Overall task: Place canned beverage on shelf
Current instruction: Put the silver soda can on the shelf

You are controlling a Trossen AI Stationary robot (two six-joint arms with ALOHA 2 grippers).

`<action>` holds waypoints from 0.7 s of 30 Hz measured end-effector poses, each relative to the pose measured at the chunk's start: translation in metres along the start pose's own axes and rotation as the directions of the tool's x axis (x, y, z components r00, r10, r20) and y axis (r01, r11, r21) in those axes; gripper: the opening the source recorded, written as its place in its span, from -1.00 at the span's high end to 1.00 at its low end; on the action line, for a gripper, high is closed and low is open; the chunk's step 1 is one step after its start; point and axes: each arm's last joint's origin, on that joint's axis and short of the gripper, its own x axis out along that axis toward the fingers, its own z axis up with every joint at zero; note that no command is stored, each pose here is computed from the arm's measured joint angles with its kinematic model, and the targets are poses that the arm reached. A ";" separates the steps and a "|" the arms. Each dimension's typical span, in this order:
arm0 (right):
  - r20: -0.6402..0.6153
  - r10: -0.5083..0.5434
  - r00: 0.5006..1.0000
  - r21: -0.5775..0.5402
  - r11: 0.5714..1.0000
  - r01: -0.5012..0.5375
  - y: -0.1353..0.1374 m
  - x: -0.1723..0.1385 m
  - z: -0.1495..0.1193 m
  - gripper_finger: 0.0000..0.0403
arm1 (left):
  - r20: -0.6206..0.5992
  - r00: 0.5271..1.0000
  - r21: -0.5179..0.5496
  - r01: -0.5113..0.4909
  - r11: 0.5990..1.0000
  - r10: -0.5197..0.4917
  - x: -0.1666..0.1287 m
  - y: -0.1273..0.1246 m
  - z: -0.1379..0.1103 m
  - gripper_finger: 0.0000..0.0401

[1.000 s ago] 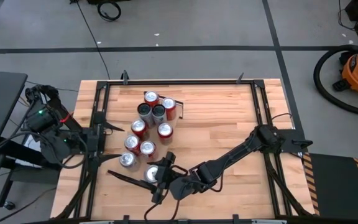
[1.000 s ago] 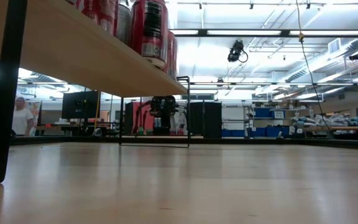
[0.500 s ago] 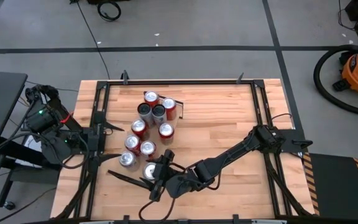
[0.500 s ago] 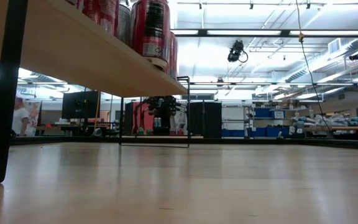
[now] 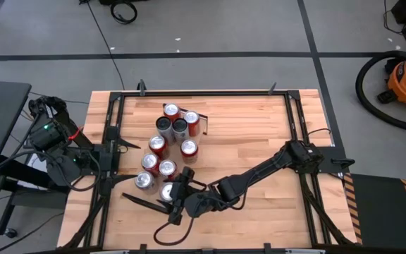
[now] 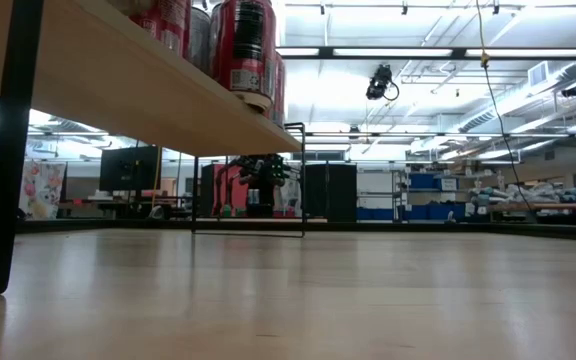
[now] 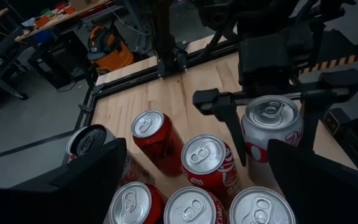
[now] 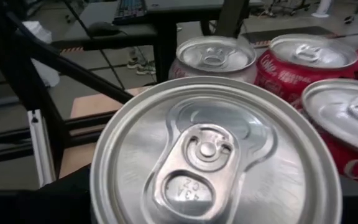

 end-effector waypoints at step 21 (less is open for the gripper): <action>-0.003 0.028 1.000 0.008 1.000 -0.028 -0.008 0.020 -0.007 -0.73 | -0.012 1.000 0.001 0.006 1.000 -0.006 0.000 0.000 -0.001 -0.99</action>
